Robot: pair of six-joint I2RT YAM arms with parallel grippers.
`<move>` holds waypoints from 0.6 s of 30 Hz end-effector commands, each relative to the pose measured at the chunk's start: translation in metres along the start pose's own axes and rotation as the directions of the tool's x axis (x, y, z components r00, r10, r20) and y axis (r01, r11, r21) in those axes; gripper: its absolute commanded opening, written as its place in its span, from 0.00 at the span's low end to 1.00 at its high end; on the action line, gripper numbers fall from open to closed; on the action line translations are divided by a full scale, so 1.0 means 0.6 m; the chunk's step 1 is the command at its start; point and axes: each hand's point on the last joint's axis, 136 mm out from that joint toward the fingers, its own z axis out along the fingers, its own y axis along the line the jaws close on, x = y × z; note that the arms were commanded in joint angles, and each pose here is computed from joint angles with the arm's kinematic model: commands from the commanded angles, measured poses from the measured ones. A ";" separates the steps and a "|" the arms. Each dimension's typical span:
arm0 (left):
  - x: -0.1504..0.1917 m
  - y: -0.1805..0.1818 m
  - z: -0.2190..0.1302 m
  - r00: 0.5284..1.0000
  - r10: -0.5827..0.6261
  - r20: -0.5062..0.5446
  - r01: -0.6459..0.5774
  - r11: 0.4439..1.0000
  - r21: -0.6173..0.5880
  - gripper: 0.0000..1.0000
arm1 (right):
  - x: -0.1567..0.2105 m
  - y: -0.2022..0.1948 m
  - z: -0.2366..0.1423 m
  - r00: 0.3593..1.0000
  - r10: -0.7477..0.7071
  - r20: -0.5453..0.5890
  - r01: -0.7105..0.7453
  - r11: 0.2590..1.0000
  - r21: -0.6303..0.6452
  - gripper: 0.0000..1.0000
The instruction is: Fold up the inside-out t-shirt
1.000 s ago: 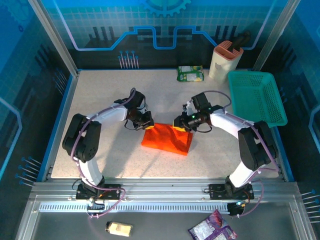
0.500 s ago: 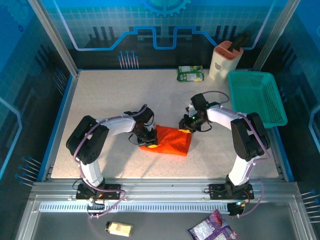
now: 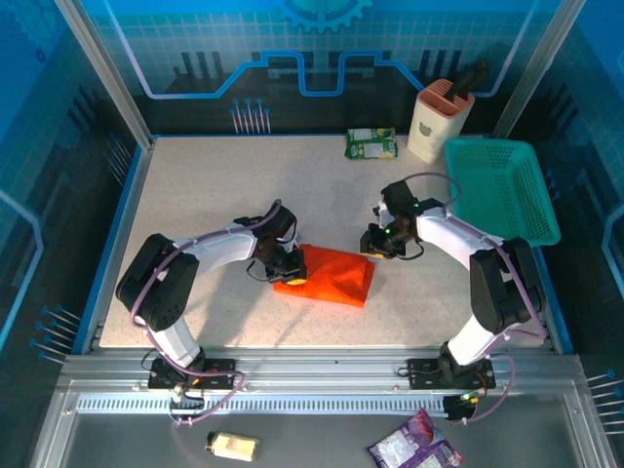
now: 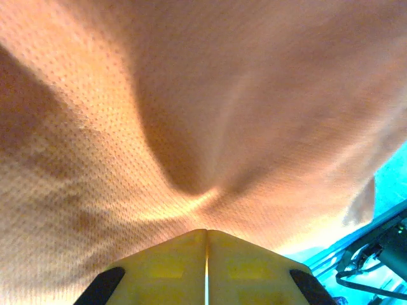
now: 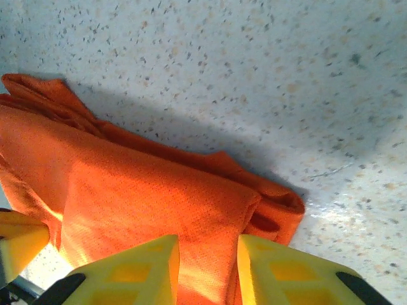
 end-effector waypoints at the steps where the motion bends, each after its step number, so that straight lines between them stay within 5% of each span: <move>1: -0.029 0.006 -0.045 0.995 -0.030 0.099 0.037 0.997 -0.064 0.10 | 0.032 -0.002 0.025 0.997 0.019 -0.072 -0.020 1.000 -0.006 0.32; 10: -0.096 0.074 -0.067 0.978 -0.133 0.161 0.150 0.984 -0.099 0.07 | 0.050 -0.005 0.057 0.992 0.036 -0.121 -0.039 0.999 -0.023 0.32; 18: -0.103 0.100 -0.019 0.983 -0.160 0.085 0.169 0.978 -0.118 0.04 | 0.051 0.003 0.058 0.992 0.037 -0.123 -0.040 0.999 -0.026 0.15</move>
